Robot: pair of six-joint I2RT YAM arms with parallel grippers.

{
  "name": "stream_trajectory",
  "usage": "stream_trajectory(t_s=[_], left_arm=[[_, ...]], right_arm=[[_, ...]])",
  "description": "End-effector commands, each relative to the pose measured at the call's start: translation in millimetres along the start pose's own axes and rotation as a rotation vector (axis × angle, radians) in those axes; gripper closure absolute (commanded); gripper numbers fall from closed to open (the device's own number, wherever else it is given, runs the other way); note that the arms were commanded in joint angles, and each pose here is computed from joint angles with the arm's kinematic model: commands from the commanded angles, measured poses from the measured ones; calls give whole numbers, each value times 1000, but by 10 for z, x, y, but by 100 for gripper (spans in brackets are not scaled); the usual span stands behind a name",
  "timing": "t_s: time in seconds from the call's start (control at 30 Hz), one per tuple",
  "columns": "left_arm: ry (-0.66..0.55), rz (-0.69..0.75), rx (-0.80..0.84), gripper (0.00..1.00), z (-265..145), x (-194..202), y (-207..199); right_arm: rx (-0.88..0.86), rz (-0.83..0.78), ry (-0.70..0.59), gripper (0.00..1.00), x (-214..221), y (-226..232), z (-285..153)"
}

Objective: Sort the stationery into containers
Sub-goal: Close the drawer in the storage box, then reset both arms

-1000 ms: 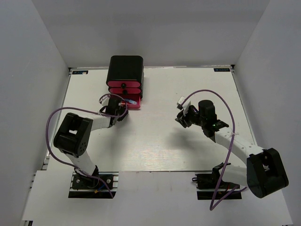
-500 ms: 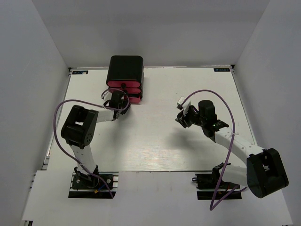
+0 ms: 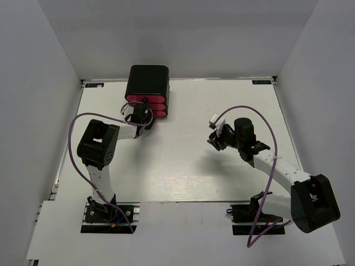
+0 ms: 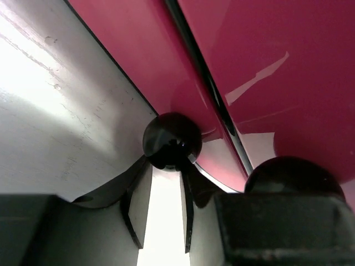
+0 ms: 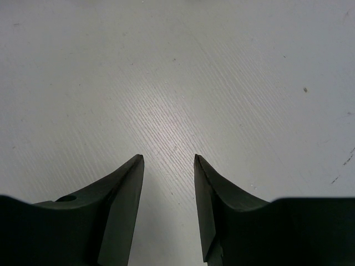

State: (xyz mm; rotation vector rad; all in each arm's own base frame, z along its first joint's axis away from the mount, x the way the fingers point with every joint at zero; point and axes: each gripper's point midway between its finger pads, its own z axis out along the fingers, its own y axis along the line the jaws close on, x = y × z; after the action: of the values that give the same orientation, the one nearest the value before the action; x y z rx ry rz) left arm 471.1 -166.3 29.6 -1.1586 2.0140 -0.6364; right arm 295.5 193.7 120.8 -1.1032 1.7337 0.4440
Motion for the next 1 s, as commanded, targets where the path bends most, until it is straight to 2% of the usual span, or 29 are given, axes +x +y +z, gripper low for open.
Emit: stream_trajectory(t_s=[0.0,0.07,0.23,0.47,0.53,0.57,0.63,0.7,0.8,0.83,0.87,0.9,0.97], left_arm=[[-32,-39,66,63,-22,-150,-276],[-32,-39,66,63,-22,-150,-276],[14,-18,60,70,-154,-10,-107],[165,78,80,68,-489,302,125],[206,123,75,62,-612,405,246],[205,132,79,54,-656,399,263],[220,159,107,45,-839,402,271],[214,230,144,34,-1022,348,215],[227,355,198,25,-1239,315,136],[225,386,226,14,-1316,306,117],[205,434,259,11,-1477,250,92],[192,448,281,1,-1570,219,70],[177,474,321,0,-1755,196,102]], right_arm=[[13,-19,-14,53,-52,-38,-23],[10,-18,-12,53,-45,-34,-17],[12,-23,-9,53,-42,-44,-19],[7,-30,-10,51,-28,-28,-24],[7,-31,-9,48,-26,-19,-19],[11,-33,-9,46,-29,-33,-23],[10,-32,-11,40,-34,-32,-22],[16,-22,-13,27,-51,-43,-26],[21,2,-14,10,-81,-58,-29],[22,14,-13,10,-90,-60,-32],[17,32,-16,10,-113,-47,-32],[20,69,-13,10,-139,-49,-40],[33,133,-23,10,-182,-49,-55]])
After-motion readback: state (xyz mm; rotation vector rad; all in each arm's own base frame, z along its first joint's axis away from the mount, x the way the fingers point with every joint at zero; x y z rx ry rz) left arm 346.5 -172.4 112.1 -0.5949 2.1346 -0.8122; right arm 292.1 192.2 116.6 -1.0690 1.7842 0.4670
